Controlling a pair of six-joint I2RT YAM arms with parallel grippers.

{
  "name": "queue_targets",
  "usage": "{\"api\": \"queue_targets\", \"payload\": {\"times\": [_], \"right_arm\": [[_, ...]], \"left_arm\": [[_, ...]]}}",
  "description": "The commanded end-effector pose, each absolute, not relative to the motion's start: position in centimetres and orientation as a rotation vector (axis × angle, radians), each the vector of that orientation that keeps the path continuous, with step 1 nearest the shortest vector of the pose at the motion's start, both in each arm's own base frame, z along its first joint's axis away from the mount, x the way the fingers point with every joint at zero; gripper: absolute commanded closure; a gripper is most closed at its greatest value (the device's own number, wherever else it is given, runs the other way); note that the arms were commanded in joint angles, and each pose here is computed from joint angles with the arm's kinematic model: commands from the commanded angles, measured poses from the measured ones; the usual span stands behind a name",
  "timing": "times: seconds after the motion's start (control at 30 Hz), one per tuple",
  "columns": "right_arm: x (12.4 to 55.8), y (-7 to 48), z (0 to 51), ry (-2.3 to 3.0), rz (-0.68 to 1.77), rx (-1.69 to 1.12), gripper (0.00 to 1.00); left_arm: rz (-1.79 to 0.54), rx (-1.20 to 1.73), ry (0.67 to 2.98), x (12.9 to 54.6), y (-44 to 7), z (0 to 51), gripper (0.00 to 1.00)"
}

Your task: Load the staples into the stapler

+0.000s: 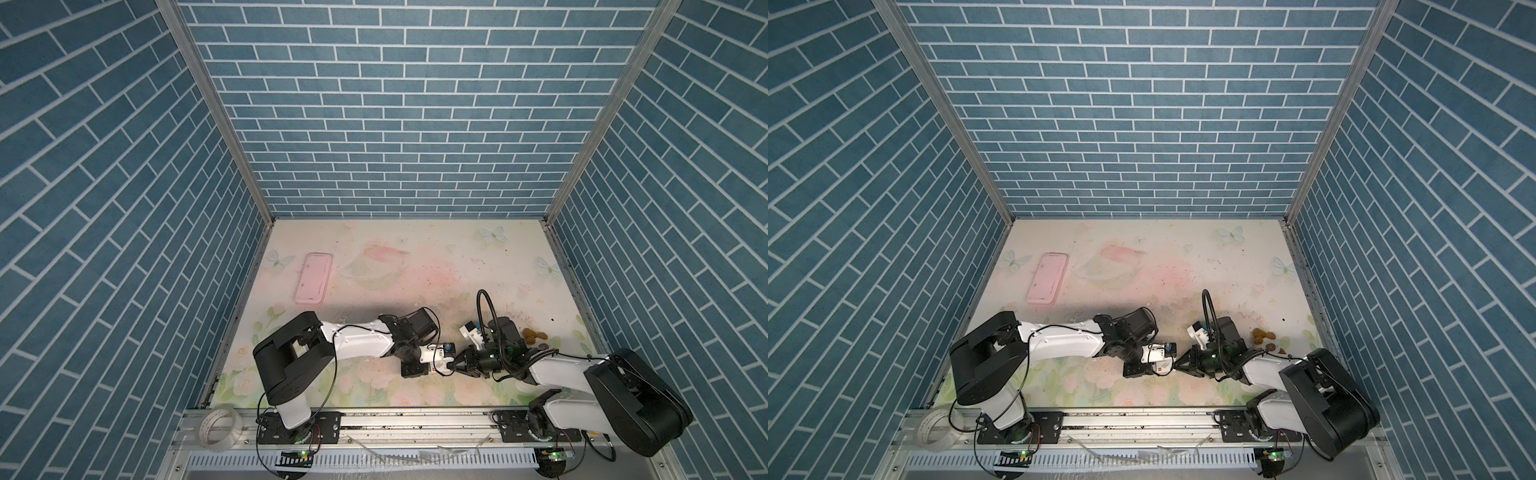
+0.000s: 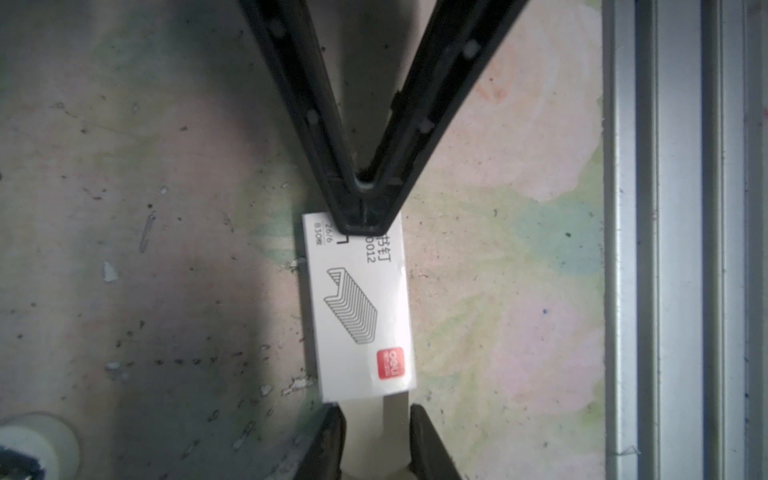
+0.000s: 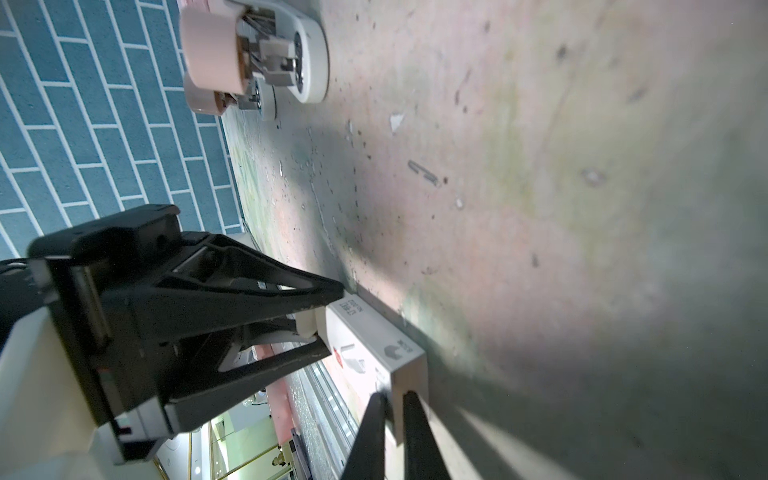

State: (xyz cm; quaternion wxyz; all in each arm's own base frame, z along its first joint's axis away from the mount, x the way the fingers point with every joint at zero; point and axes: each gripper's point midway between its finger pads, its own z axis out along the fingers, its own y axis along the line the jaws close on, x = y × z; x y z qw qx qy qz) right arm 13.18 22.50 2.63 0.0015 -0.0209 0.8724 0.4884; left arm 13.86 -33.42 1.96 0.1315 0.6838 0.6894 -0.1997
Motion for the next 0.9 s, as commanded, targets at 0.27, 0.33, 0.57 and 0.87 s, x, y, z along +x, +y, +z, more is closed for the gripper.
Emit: {"api": "queue_targets", "payload": {"times": [0.27, 0.33, 0.57, 0.87], "right_arm": [[13.2, 22.3, 2.3, 2.739, 1.522, -0.044, 0.94], [13.1, 22.1, 2.2, 2.742, 1.512, -0.039, 0.97], [13.1, 21.3, 1.9, 2.735, 1.472, -0.003, 1.0], [13.4, 19.8, 2.0, 2.71, 1.439, 0.068, 1.0]], "left_arm": [[-0.565, 2.013, 2.071, 12.9, -31.8, 0.5, 0.73], [-0.561, 2.015, 2.067, 12.9, -31.8, 0.5, 0.73], [-0.557, 2.022, 2.071, 12.8, -31.5, 0.2, 0.73], [-0.549, 2.027, 2.07, 12.7, -31.2, 0.1, 0.73]]}}
